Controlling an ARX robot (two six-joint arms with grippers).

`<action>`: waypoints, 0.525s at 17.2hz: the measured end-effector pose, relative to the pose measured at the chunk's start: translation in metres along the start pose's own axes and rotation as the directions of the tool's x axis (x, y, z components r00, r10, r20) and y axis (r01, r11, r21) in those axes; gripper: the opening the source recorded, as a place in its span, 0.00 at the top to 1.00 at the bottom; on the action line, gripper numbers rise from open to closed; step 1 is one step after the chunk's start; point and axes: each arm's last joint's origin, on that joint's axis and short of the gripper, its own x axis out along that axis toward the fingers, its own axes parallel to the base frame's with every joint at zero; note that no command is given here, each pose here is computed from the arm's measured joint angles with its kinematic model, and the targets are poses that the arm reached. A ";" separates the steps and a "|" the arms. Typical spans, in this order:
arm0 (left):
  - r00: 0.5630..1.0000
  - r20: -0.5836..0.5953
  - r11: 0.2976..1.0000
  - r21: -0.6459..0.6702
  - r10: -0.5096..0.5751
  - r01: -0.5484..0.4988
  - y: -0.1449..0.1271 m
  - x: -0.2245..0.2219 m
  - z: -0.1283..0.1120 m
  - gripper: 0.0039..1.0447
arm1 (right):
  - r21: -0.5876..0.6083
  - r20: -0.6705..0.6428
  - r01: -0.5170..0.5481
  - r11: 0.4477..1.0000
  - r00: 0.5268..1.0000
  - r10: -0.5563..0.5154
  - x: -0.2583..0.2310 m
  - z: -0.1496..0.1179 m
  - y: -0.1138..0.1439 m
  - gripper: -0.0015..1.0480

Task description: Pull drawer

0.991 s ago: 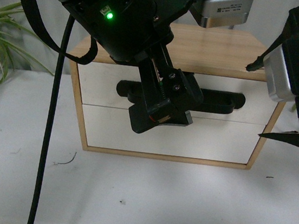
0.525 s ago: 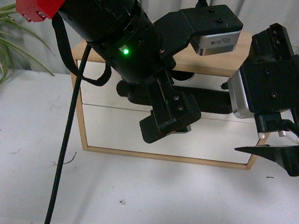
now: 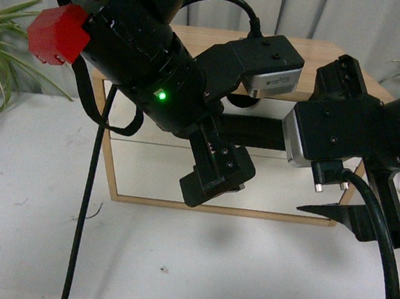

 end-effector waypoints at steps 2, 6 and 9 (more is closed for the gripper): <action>1.000 0.002 1.000 -0.006 0.003 -0.003 -0.001 0.001 -0.001 0.06 | 0.003 0.004 -0.006 1.000 1.000 0.006 0.006 0.000 0.004 0.06; 1.000 0.007 1.000 -0.007 -0.005 0.005 -0.006 0.007 -0.003 0.06 | 0.010 0.001 -0.007 1.000 1.000 0.007 0.015 -0.004 0.010 0.06; 1.000 0.008 1.000 -0.001 -0.015 0.015 -0.012 0.014 -0.004 0.06 | 0.013 0.001 -0.006 1.000 1.000 0.006 0.018 -0.006 0.014 0.06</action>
